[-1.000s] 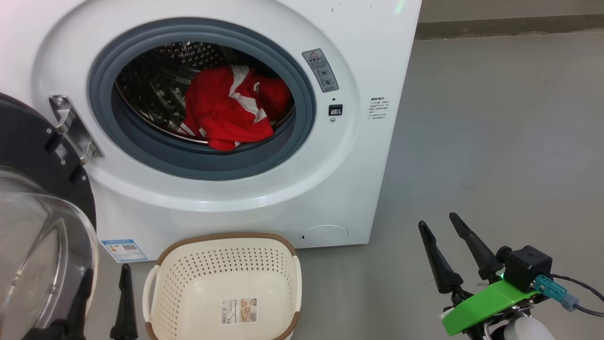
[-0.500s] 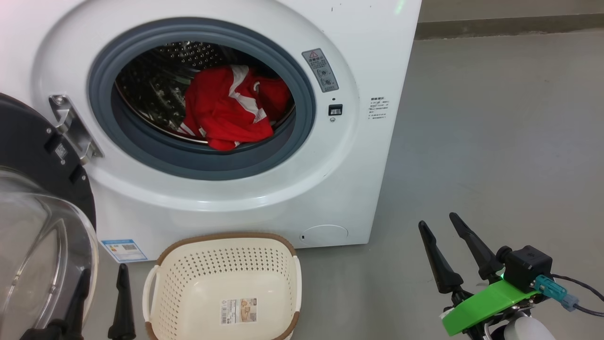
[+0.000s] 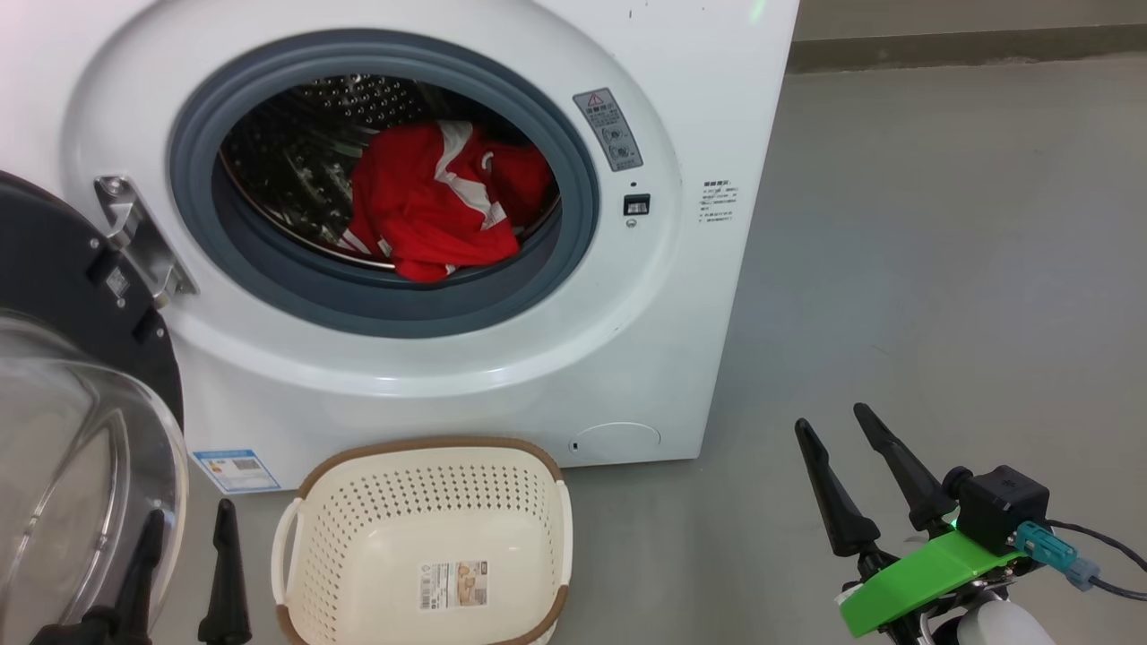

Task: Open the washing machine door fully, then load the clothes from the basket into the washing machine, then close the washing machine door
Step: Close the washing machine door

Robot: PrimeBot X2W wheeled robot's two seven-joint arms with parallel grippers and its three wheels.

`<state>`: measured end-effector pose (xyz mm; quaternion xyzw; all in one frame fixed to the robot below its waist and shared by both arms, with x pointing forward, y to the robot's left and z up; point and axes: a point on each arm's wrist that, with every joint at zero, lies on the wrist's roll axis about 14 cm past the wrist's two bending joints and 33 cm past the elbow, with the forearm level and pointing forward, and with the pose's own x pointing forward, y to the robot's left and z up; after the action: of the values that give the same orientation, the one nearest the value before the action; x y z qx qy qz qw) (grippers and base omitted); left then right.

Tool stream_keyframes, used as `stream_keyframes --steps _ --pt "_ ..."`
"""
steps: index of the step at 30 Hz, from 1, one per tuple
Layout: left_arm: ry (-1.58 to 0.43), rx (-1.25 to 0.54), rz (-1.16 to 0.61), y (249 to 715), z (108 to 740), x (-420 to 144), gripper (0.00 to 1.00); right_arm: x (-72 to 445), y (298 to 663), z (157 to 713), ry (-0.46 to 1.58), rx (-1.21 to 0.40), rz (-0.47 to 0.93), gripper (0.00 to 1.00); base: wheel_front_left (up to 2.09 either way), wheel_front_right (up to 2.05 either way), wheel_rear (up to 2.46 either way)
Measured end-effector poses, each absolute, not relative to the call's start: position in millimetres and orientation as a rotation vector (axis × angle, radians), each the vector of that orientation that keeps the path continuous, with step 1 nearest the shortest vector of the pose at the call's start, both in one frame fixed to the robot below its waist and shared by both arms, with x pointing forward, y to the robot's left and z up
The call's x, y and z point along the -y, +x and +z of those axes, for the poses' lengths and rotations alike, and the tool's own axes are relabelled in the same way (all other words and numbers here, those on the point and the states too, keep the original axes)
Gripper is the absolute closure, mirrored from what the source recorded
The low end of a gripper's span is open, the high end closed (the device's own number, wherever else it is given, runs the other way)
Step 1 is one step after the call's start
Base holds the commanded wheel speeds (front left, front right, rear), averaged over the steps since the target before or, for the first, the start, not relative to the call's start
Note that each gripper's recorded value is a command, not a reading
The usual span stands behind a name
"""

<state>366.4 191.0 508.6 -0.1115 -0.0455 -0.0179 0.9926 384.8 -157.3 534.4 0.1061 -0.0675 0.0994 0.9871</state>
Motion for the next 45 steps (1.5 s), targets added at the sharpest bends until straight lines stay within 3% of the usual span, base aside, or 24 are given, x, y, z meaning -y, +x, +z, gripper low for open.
stream_keyframes --steps 20,45 --pt "-0.225 0.103 -0.033 366.5 512.2 -191.7 0.0 157.3 385.3 534.3 0.213 0.135 0.199 0.0 -1.51 1.51 0.0" --pt "-0.223 0.105 -0.029 364.6 512.8 -193.1 0.0 155.8 385.0 535.8 0.212 0.139 0.205 0.0 -0.08 0.08 0.0"
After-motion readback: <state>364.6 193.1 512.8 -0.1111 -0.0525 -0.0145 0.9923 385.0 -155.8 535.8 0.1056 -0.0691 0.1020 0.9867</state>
